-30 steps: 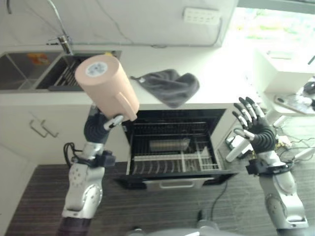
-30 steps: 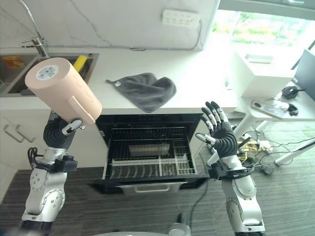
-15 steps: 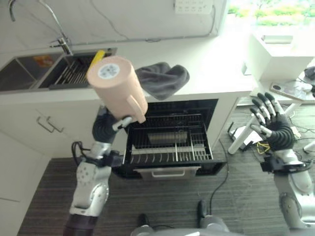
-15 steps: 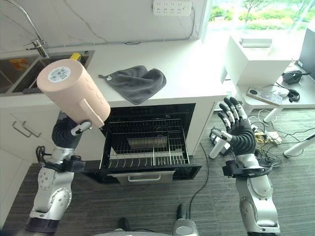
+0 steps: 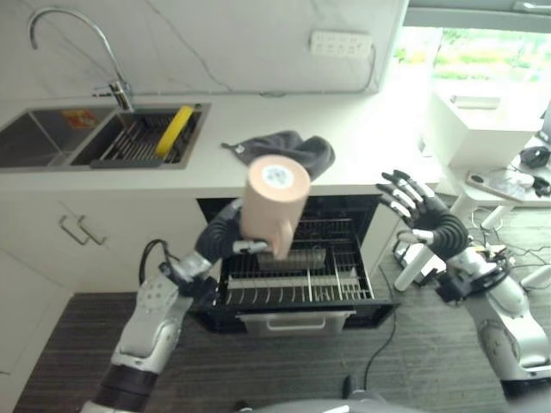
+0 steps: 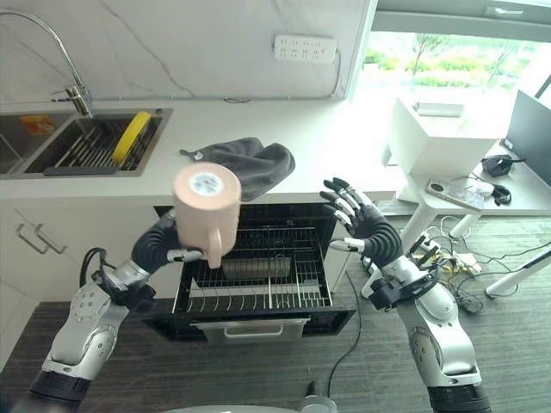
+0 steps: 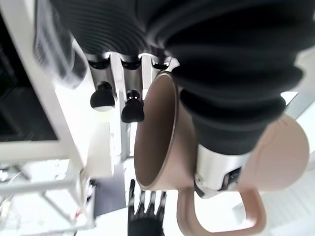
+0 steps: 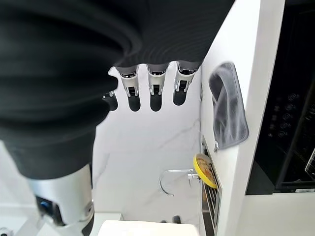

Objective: Place the dishes in the dishwasher.

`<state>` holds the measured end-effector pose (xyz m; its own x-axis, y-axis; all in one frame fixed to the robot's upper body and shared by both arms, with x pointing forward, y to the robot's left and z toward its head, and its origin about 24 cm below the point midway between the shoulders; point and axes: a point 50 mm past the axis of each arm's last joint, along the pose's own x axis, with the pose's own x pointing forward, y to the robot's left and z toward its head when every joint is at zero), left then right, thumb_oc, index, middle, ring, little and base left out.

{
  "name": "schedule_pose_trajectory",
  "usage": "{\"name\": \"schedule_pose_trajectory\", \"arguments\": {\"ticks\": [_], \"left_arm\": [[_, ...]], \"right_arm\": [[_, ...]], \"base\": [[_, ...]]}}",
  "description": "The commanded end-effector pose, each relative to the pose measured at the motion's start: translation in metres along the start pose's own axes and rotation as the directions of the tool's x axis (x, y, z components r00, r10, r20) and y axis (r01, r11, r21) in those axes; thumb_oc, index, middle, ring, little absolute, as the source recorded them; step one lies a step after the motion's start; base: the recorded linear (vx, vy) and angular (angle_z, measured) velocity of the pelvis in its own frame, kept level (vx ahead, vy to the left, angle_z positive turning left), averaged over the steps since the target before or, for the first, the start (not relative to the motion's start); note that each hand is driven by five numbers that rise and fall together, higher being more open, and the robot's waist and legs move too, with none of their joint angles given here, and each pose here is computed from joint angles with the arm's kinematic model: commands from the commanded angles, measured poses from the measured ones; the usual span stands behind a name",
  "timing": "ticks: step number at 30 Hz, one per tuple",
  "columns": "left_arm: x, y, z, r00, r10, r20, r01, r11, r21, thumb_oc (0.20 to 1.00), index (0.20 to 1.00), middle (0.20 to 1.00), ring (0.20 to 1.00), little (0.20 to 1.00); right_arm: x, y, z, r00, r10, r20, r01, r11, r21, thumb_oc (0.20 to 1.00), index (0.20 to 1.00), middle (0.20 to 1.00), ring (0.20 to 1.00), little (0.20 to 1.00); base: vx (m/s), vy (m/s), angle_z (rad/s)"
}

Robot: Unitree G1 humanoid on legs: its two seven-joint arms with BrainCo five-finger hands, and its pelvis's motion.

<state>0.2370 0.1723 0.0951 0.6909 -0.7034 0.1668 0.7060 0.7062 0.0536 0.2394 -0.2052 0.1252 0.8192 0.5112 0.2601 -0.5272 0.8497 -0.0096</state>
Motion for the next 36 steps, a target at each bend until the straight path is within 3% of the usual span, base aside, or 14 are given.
{"name": "schedule_pose_trajectory", "arguments": {"ticks": [1, 6, 15, 36], "left_arm": [[0.015, 0.004, 0.018, 0.989, -0.107, 0.098, 0.112, 0.993, -0.047, 0.200, 0.200, 0.200, 0.200, 0.200], [0.014, -0.008, -0.001, 0.964, -0.264, 0.031, 0.265, 0.948, -0.176, 0.200, 0.200, 0.200, 0.200, 0.200], [0.018, -0.018, -0.011, 0.932, -0.358, 0.045, 0.357, 0.893, -0.273, 0.200, 0.200, 0.200, 0.200, 0.200], [0.032, -0.036, -0.020, 0.908, -0.413, 0.067, 0.412, 0.856, -0.312, 0.200, 0.200, 0.200, 0.200, 0.200]], "right_arm": [[0.015, -0.002, 0.036, 0.983, 0.098, 0.158, -0.096, 0.995, -0.025, 1.000, 1.000, 1.000, 1.000, 1.000], [0.019, -0.006, 0.040, 0.972, 0.185, 0.146, -0.181, 0.983, -0.044, 1.000, 1.000, 1.000, 1.000, 1.000], [0.028, 0.004, 0.036, 0.948, 0.289, 0.135, -0.286, 0.957, -0.043, 1.000, 1.000, 1.000, 1.000, 1.000], [0.047, 0.051, 0.005, 0.922, 0.370, 0.111, -0.374, 0.927, 0.010, 1.000, 1.000, 1.000, 1.000, 1.000]], "base": [[0.03, -0.008, -0.02], [0.02, -0.008, -0.06], [0.00, -0.001, -0.01], [0.00, 0.000, 0.00]]}}
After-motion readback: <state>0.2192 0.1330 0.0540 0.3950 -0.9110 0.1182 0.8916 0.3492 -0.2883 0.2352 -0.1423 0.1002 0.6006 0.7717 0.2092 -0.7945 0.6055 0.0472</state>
